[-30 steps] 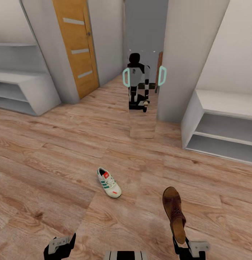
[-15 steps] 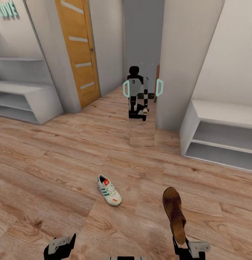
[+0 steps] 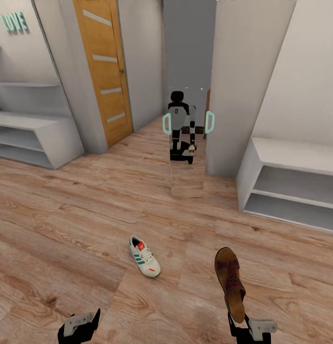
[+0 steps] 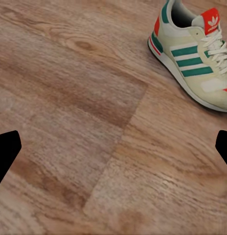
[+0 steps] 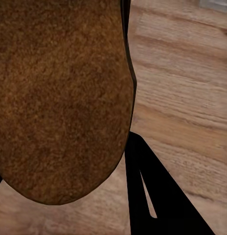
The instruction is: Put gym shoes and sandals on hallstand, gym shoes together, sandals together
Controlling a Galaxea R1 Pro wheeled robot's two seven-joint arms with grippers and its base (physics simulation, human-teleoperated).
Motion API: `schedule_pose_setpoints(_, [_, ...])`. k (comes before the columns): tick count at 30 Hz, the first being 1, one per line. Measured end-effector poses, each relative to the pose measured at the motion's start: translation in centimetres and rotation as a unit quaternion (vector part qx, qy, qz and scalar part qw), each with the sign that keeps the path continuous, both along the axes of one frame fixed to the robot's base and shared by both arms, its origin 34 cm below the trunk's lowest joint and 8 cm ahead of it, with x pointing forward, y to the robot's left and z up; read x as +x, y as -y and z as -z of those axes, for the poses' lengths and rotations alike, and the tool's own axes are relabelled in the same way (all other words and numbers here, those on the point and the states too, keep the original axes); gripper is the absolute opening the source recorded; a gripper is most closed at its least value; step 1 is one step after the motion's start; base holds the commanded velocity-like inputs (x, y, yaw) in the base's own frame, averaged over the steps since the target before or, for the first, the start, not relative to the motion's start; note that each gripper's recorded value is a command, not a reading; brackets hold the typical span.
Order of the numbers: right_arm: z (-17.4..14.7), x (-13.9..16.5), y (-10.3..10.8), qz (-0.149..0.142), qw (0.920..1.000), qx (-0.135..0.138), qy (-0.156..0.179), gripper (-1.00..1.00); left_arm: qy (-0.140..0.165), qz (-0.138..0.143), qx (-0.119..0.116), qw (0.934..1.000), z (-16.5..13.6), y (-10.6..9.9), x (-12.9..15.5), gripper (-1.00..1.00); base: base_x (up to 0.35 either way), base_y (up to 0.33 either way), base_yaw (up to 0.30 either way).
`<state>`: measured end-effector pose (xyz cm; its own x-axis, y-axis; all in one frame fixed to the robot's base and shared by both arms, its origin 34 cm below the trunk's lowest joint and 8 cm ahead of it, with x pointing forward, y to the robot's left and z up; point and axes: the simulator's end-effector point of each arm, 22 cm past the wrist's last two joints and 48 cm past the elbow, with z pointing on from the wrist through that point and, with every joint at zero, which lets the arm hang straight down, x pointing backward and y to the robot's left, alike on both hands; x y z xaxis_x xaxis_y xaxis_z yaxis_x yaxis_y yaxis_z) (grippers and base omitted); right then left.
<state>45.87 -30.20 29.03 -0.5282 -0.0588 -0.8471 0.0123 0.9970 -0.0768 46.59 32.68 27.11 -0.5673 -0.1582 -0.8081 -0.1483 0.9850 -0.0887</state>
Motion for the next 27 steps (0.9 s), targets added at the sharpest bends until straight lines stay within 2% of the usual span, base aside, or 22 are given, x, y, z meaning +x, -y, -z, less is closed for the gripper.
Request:
schedule_pose_setpoints(13, [-2.8, 0.6, 0.0, 0.001, 1.0000, 0.000, -0.002, -1.00, 0.000, 0.000, 0.000, 1.0000, -2.9, 0.0, 0.7, 1.00, 0.000, 0.000, -0.005])
schedule_pose_setpoints(22, [-5.0, 1.3, 0.0, 0.001, 1.0000, 0.000, 0.001, -1.00, 0.003, 0.000, 0.000, 1.0000, -5.1, 0.0, 1.4, 1.00, 0.000, 0.000, -0.161])
schedule_pose_setpoints(27, [-5.1, 1.3, 0.0, 0.001, 1.0000, 0.000, 0.002, -1.00, 0.004, 0.000, 0.000, 1.0000, -5.2, 0.0, 1.4, 1.00, 0.000, 0.000, -0.082])
